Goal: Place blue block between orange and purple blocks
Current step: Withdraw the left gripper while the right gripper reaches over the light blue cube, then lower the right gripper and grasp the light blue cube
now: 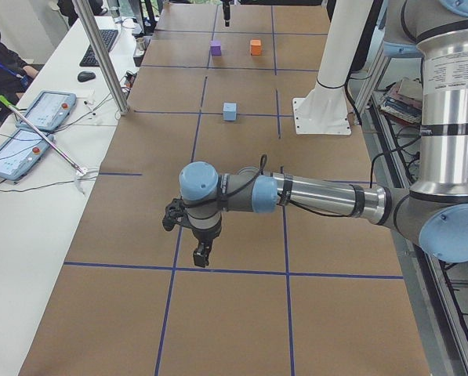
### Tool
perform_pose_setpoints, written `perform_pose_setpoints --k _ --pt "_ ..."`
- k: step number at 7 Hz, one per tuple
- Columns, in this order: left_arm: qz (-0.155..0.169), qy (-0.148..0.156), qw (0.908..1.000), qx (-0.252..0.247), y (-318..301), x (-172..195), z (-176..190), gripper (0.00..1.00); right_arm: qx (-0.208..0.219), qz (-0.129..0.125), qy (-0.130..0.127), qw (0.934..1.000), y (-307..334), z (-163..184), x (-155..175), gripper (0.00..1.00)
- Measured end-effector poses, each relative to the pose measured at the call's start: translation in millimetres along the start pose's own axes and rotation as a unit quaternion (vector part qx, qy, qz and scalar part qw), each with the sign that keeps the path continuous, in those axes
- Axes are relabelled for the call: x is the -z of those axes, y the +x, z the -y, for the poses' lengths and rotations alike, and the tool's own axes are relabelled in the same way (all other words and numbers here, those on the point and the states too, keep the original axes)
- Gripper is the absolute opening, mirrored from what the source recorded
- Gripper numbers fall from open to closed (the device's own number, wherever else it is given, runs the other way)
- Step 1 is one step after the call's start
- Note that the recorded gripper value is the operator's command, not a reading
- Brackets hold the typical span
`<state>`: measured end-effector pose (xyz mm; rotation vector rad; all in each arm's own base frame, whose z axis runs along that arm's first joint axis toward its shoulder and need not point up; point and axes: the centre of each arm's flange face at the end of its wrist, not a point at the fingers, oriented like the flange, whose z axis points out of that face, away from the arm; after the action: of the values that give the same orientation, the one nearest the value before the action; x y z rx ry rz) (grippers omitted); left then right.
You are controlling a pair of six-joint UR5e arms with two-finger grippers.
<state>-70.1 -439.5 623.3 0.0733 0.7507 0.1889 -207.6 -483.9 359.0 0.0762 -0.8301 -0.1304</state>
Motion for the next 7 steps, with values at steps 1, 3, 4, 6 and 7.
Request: perform_pose_setpoints --k 1,3,4,6,7 --pt "-0.012 0.000 0.9998 0.015 -11 -6 -27 1.00 -0.007 -0.003 0.002 1.0000 -85 1 -26 1.00" --pt "-0.017 0.001 0.9996 0.021 -15 -7 -40 1.00 -0.051 -0.006 0.018 0.9985 -237 10 -72 1.00" --pt "-0.017 0.001 0.9996 0.021 -15 -7 -40 1.00 -0.076 -0.009 0.022 0.9968 -301 19 -90 1.00" --pt "-0.018 0.002 0.9996 0.021 -15 -7 -41 1.00 -0.105 -0.024 0.025 0.9939 -388 32 -116 1.00" --pt "-0.018 0.003 0.9996 0.021 -14 -7 -41 1.00 -0.109 -0.034 0.023 0.9932 -409 37 -127 1.00"
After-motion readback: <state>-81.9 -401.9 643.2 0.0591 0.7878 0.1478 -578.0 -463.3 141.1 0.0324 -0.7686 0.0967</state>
